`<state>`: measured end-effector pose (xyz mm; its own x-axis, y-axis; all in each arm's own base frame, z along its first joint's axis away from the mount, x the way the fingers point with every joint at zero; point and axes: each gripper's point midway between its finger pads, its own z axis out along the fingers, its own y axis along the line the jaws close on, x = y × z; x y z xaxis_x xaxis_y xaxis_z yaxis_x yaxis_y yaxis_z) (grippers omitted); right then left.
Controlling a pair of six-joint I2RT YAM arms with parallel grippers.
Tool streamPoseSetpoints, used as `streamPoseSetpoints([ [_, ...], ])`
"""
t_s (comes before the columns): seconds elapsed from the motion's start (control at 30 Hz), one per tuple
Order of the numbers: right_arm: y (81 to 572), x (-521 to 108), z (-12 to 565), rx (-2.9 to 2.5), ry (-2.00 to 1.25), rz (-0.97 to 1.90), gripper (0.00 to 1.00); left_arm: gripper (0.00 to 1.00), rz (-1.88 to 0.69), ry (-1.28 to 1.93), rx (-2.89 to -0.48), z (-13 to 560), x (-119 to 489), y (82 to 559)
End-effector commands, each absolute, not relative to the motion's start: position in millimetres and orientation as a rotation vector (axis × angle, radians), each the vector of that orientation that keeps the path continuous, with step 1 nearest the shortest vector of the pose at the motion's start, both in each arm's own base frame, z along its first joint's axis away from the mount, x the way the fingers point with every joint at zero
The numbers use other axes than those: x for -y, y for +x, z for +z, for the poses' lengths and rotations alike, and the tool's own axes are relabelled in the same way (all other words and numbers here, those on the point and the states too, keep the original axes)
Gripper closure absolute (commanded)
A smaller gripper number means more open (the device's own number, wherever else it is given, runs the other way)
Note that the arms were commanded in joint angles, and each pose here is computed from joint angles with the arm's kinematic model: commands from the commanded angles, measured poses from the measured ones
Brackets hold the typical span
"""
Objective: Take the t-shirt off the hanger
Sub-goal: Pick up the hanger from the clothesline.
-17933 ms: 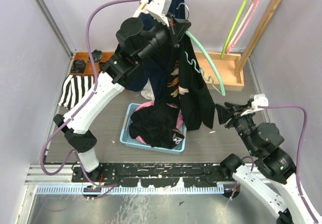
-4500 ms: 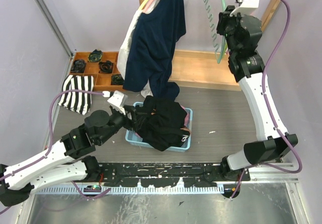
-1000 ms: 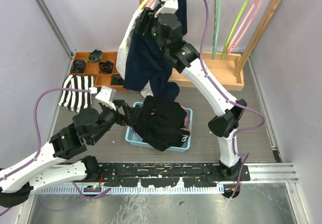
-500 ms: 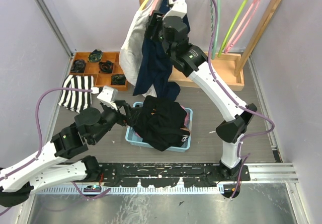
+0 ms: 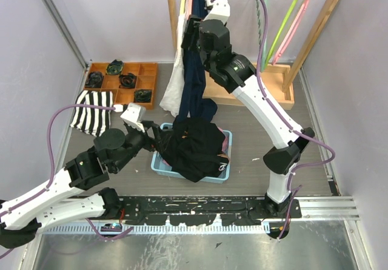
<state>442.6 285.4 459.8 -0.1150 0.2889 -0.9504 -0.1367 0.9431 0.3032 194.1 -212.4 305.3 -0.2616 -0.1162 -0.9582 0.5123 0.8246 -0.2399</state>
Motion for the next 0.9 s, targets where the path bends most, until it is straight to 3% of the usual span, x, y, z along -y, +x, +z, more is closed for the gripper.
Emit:
streamPoseSetpoints([
  [0.0, 443, -284, 478, -1.612, 0.121, 0.364, 0.34, 0.14, -0.645, 0.288, -1.717, 311, 215, 194],
  [0.33, 450, -279, 483, -1.582, 0.123, 0.308, 0.50, 0.14, -0.637, 0.285, -1.711, 312, 213, 195],
  [0.87, 458, -266, 487, -1.555, 0.122, 0.208, 0.68, 0.14, -0.642, 0.289, -1.708, 312, 216, 196],
])
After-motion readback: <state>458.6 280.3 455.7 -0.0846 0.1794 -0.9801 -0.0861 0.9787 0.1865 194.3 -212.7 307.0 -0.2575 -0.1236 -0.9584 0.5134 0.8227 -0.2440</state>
